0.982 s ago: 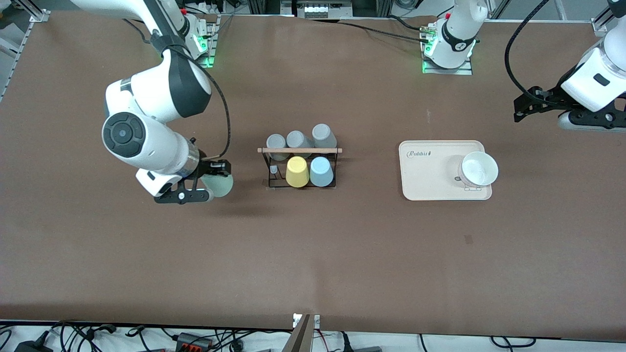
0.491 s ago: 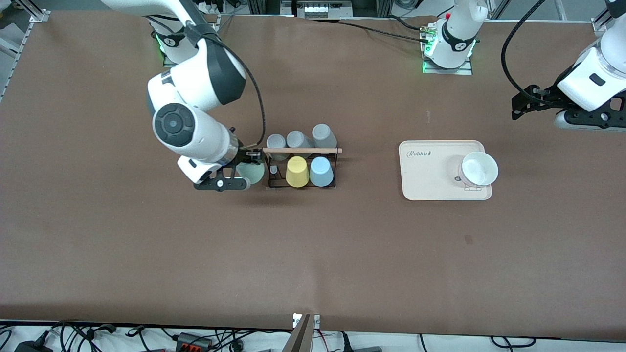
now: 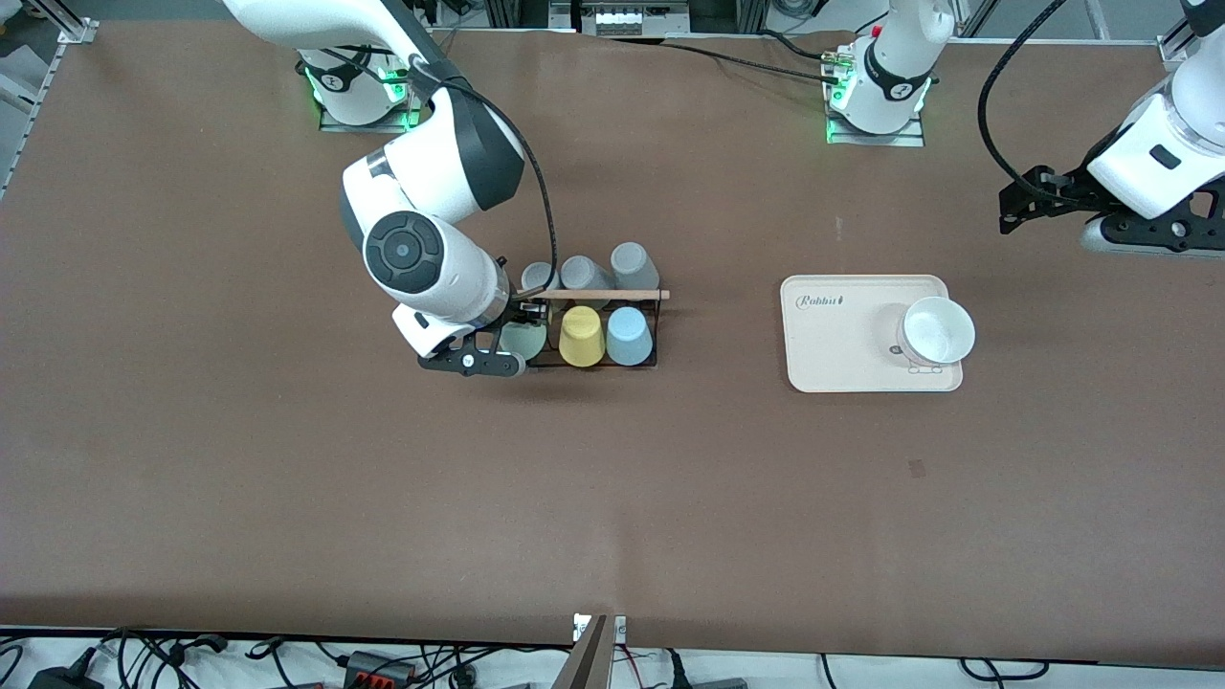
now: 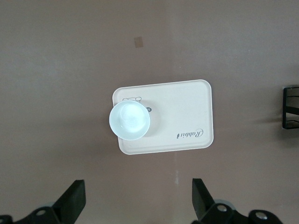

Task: Hang scattered cups on rack with three cups
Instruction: 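Hang the green cup on the rack peg beside the yellow cup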

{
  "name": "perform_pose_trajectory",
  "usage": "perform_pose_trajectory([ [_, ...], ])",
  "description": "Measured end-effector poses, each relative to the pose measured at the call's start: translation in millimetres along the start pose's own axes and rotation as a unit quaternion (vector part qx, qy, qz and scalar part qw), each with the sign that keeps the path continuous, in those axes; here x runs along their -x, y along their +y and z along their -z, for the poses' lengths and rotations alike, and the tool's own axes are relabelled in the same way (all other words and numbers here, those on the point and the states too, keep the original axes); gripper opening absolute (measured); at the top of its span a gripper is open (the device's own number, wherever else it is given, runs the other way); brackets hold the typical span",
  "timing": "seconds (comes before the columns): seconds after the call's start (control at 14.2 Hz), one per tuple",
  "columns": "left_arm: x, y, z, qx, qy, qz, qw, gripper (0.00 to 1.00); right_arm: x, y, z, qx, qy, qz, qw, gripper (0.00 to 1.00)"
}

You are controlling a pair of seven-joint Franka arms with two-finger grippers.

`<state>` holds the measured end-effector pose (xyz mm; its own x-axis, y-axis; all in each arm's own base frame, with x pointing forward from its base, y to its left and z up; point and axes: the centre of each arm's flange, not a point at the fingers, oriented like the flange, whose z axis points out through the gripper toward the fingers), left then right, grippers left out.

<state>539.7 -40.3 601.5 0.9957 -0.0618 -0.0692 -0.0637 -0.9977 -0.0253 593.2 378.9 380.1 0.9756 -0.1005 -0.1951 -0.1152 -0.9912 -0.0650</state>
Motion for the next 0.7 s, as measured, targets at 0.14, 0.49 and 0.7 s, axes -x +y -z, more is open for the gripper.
perform_pose_trajectory([
  [0.14, 0.0, -1.7, -0.1, 0.000, 0.000, 0.002, 1.000, 1.00, 1.0, -4.8, -7.4, 0.002, -0.002, -0.003, 1.000, 0.67],
  [0.49, -0.1, -4.0, -0.4, 0.000, -0.001, 0.004, 1.000, 1.00, 1.5, -10.5, -28.5, 0.012, -0.013, -0.003, 1.000, 0.67],
  [0.7, -0.1, -4.7, -0.5, 0.000, -0.001, 0.004, 1.000, 1.00, -0.8, -10.9, -40.8, 0.017, -0.019, -0.004, 1.000, 0.67],
])
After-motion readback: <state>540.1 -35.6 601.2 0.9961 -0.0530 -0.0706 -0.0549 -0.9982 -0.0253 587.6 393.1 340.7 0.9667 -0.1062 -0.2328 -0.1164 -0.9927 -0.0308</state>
